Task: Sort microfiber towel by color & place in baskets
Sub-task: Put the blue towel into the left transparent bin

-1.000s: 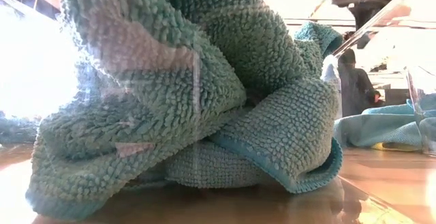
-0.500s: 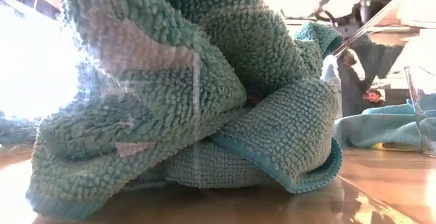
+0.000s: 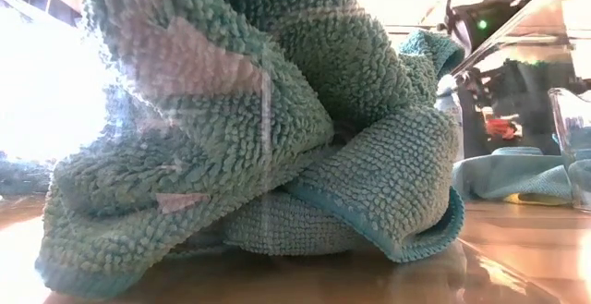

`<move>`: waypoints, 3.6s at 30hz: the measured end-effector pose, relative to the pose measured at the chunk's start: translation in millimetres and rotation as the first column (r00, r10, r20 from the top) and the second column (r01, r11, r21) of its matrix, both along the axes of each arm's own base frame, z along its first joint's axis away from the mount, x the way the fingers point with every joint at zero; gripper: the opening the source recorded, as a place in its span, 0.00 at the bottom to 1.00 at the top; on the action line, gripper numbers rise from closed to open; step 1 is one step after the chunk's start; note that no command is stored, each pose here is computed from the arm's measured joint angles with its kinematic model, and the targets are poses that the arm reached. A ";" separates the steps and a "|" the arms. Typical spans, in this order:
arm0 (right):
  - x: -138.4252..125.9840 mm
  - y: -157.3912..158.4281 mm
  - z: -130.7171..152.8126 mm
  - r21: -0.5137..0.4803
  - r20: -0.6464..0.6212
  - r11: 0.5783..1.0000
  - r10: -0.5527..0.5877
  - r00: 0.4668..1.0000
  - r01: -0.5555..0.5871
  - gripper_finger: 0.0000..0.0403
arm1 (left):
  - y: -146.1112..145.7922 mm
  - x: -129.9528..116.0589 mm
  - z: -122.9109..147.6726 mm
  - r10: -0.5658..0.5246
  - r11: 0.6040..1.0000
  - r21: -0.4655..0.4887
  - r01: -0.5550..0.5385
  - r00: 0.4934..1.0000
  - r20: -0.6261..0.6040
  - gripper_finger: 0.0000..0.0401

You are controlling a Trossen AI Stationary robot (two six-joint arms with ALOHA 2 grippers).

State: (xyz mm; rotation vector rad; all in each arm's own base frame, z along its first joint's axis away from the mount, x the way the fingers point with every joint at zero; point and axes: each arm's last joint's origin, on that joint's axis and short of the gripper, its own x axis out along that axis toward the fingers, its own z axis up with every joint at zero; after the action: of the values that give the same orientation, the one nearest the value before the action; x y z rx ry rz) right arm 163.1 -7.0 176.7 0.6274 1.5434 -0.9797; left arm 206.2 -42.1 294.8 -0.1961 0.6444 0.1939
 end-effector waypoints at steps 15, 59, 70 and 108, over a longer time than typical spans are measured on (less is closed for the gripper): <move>11.5 -1.2 10.4 -0.030 0.067 0.996 0.085 0.994 -0.083 0.03 | 0.0 0.0 -0.1 0.014 1.000 -0.019 -0.014 1.000 0.001 0.33; 102.0 145.4 266.1 -0.421 0.860 0.870 0.473 0.191 -0.257 0.00 | 0.5 -4.9 -5.8 -0.028 0.999 0.016 0.029 0.996 -0.084 0.33; 142.7 215.0 255.3 -0.406 0.864 0.845 0.479 0.157 -0.348 0.00 | 0.5 -11.1 -0.6 -0.121 0.992 0.034 0.123 0.990 -0.075 0.33; 235.7 189.8 156.1 -0.186 0.700 0.684 0.596 0.394 -0.705 0.00 | 5.2 -38.5 7.9 -0.147 0.989 -0.046 0.143 0.985 -0.090 0.33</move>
State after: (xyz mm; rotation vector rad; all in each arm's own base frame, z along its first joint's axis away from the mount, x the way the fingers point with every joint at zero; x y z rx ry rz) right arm 398.8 182.9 332.8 0.3490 0.9614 0.0525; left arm 167.8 -36.9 302.7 -0.1779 0.7533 0.0501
